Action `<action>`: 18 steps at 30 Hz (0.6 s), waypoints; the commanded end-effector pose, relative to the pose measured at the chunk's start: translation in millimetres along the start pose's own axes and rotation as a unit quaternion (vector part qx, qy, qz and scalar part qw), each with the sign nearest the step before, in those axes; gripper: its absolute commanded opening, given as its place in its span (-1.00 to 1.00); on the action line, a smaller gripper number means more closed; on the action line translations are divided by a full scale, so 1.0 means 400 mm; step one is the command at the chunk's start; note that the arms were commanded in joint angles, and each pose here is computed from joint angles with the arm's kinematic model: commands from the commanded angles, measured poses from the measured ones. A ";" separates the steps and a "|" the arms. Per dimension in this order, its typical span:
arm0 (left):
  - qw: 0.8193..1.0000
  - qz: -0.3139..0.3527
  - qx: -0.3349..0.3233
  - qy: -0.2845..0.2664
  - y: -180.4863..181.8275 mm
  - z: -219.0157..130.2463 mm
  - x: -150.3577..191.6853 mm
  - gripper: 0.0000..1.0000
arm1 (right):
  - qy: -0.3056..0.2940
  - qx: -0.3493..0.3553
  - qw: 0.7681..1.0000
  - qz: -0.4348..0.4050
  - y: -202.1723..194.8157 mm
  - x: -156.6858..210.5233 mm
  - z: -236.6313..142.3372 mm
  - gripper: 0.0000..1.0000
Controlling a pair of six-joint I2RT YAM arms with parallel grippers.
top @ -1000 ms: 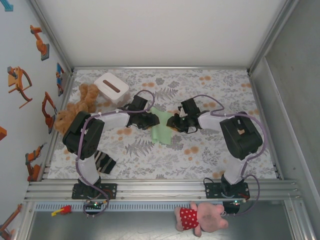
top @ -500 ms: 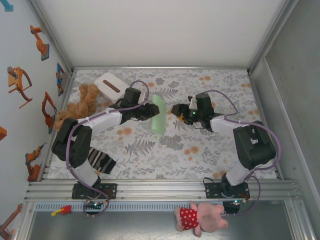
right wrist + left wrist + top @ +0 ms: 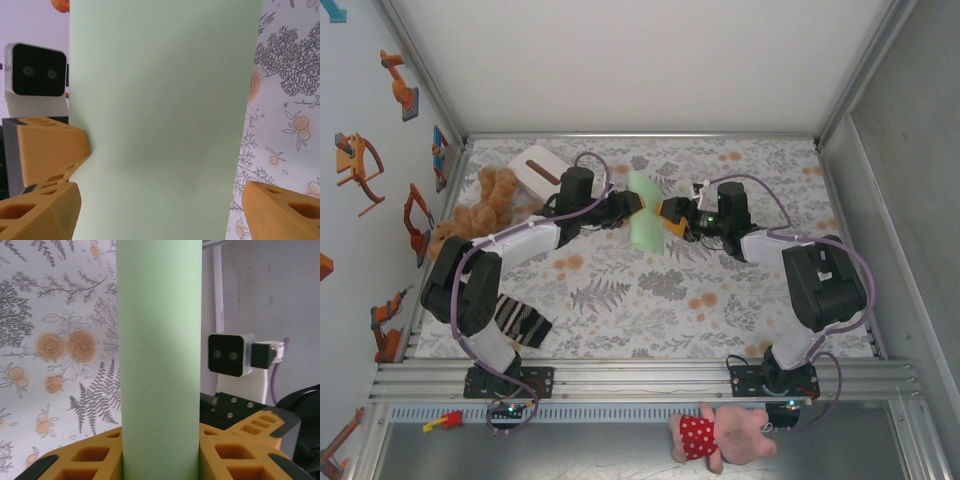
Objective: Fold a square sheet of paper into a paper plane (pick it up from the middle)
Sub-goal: First fold in half a square sheet of paper at the center of the table.
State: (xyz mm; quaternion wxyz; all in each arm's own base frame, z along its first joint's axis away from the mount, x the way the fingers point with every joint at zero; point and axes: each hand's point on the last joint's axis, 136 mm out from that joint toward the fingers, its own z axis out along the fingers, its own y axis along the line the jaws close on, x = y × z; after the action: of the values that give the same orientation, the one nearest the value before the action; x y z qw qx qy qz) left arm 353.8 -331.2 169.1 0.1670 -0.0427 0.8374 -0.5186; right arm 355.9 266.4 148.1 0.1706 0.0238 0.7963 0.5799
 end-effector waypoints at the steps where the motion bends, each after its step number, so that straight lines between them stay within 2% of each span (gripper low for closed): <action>1: 0.999 -0.024 0.034 0.001 -0.022 0.006 -0.007 -0.32 | 0.018 -0.021 1.000 -0.001 0.010 0.010 -0.002 0.68; 8: 0.998 -0.041 0.033 0.014 -0.004 0.024 0.003 -0.32 | 0.021 -0.051 0.998 -0.014 0.061 0.007 -0.016 0.62; 15: 0.999 -0.026 -0.009 0.031 0.048 0.018 0.030 -0.33 | -0.009 -0.044 0.999 -0.015 0.049 -0.022 -0.050 0.30; 18: 0.999 -0.014 -0.023 0.040 0.061 0.012 0.044 -0.32 | -0.013 -0.044 0.999 -0.017 0.049 -0.025 -0.056 0.10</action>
State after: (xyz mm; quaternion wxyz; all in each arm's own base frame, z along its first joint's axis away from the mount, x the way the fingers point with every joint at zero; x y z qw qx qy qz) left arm 350.2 -334.7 152.2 0.1316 -0.0575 0.8414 -0.5210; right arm 357.4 252.4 160.7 0.1687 0.0265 0.7779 0.6047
